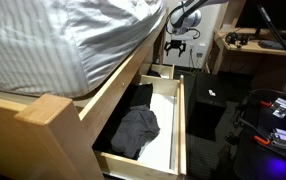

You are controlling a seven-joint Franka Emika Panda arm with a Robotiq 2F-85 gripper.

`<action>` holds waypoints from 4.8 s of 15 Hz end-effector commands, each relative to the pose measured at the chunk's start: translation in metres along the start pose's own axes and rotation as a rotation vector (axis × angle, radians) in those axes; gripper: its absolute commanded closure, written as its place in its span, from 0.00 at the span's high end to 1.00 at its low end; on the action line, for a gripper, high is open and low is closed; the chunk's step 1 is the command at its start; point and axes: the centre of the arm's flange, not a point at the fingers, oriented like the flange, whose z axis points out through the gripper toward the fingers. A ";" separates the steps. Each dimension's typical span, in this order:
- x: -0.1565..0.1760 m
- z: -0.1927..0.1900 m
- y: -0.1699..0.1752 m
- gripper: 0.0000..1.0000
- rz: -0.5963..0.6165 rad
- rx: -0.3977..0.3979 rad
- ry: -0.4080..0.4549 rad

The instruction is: Close the two upper drawers

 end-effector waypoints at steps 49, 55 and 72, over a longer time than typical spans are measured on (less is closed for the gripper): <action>-0.242 0.217 -0.012 1.00 -0.435 0.002 0.132; -0.271 0.207 -0.043 1.00 -0.601 0.132 0.339; -0.294 0.196 -0.135 1.00 -0.892 0.235 0.446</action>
